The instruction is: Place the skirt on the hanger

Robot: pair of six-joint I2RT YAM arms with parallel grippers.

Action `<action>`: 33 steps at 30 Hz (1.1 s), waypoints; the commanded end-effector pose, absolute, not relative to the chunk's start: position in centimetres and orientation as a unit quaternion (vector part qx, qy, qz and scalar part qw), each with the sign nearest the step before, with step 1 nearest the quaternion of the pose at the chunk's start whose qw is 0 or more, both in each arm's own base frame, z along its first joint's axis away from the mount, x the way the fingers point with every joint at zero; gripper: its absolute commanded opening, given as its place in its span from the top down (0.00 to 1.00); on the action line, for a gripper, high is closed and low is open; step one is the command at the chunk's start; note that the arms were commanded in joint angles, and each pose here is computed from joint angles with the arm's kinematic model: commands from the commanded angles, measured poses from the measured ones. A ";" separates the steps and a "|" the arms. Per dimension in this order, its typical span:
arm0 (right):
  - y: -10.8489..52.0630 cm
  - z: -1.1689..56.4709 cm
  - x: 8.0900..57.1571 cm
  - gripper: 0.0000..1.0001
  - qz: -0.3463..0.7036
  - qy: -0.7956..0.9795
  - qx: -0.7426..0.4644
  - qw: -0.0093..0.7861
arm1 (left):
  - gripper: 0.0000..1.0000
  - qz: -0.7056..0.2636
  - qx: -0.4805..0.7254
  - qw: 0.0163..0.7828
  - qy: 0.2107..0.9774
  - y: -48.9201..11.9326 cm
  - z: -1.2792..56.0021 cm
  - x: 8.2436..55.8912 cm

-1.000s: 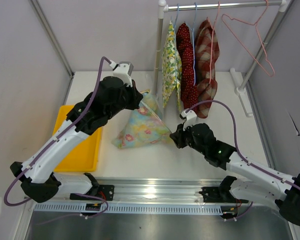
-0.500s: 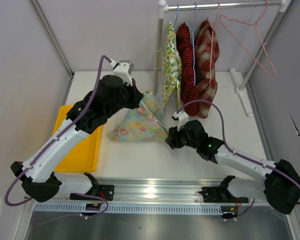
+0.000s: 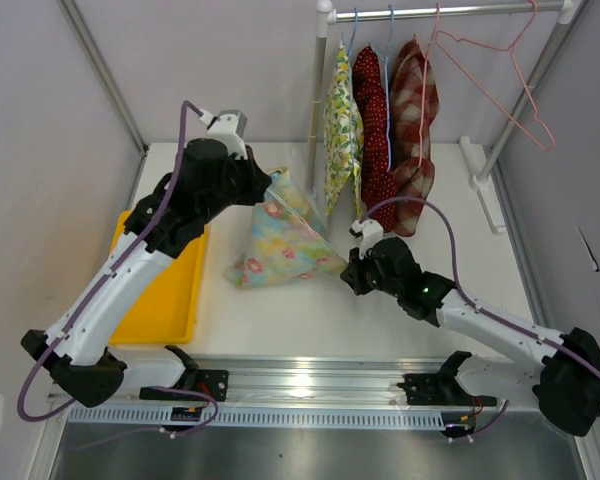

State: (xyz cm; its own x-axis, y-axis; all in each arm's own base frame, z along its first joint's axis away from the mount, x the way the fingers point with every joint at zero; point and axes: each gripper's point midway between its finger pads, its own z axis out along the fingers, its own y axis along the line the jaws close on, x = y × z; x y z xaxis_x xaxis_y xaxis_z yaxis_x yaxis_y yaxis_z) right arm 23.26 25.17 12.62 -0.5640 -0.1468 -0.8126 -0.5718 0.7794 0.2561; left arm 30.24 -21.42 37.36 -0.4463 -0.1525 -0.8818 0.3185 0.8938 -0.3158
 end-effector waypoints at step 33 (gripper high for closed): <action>17.8 19.3 19.6 1.00 0.198 0.902 -0.037 0.381 | 1.00 -0.335 -0.109 0.402 0.845 -16.1 21.4 28.3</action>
